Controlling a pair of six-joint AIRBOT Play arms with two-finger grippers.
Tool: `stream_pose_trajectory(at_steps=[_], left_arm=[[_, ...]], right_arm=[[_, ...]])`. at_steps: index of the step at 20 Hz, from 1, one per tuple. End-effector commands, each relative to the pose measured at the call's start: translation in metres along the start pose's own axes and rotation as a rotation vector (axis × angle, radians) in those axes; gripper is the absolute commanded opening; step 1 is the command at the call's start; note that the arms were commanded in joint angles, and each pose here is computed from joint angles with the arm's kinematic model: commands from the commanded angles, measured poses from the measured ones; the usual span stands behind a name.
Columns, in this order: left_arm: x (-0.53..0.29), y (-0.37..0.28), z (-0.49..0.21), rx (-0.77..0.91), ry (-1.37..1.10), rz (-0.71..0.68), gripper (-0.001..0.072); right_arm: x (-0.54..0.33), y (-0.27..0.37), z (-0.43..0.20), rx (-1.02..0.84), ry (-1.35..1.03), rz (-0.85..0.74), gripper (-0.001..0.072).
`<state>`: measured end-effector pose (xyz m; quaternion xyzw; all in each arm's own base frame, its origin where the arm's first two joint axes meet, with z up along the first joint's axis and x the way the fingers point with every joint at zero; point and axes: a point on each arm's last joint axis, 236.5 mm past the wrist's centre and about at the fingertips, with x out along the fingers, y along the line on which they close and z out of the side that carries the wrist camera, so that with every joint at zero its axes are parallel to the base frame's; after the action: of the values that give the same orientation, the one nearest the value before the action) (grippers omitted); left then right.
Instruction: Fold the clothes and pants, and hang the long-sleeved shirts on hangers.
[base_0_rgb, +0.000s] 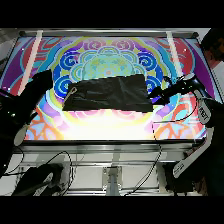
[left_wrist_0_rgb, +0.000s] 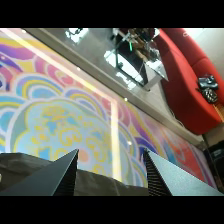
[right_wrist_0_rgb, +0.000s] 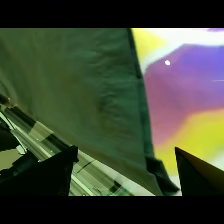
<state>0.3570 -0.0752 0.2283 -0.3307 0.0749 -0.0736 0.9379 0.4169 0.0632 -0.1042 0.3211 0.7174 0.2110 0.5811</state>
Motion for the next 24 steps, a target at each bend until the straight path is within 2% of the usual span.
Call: stream_pose_trajectory(at_steps=[1, 5, 6, 8, 9, 10, 12, 13, 15, 18, 24], left_arm=[[0.0, -0.001, 0.001, 0.0, -0.001, -0.002, 0.0475], [0.0, -0.001, 0.001, 0.0, -0.001, -0.002, 0.0475], [0.0, -0.001, 0.001, 0.0, -0.001, -0.002, 0.0475], [0.0, -0.001, 0.001, 0.0, -0.001, -0.002, 0.0475], [0.0, -0.001, 0.001, 0.0, -0.001, -0.002, 0.0475], [0.0, -0.001, 0.001, 0.0, -0.001, -0.002, 0.0475], [0.0, -0.001, 0.001, 0.0, -0.001, -0.002, 0.0475], [0.0, -0.001, 0.001, 0.0, -0.001, -0.002, 0.0475], [0.0, -0.001, 0.001, 0.0, -0.001, -0.002, 0.0475], [0.0, -0.001, 0.001, 0.0, -0.002, -0.002, 0.0475], [0.0, -0.001, 0.001, 0.001, -0.002, -0.003, 0.0475]], right_arm=[[0.021, 0.013, 0.01, -0.014, 0.0, 0.017, 0.0691], [0.058, 0.037, 0.009, -0.055, 0.027, -0.014, 0.069], [0.064, 0.042, 0.009, -0.063, 0.023, -0.022, 0.0664], [0.073, 0.048, 0.011, -0.06, 0.017, -0.033, 0.0428], [0.075, 0.05, 0.011, -0.047, 0.013, -0.036, 0.0335], [0.075, 0.051, 0.012, -0.031, 0.01, -0.035, 0.0289], [0.07, 0.052, 0.01, 0.009, 0.011, -0.034, 0.0049], [0.064, 0.052, 0.011, 0.038, -0.001, -0.039, 0.0007], [0.042, 0.048, 0.017, 0.08, -0.056, -0.071, 0.0005], [-0.012, 0.015, 0.024, 0.165, -0.174, -0.206, 0.0006], [-0.151, -0.095, -0.01, 0.434, -0.352, -0.422, 0.0005]])
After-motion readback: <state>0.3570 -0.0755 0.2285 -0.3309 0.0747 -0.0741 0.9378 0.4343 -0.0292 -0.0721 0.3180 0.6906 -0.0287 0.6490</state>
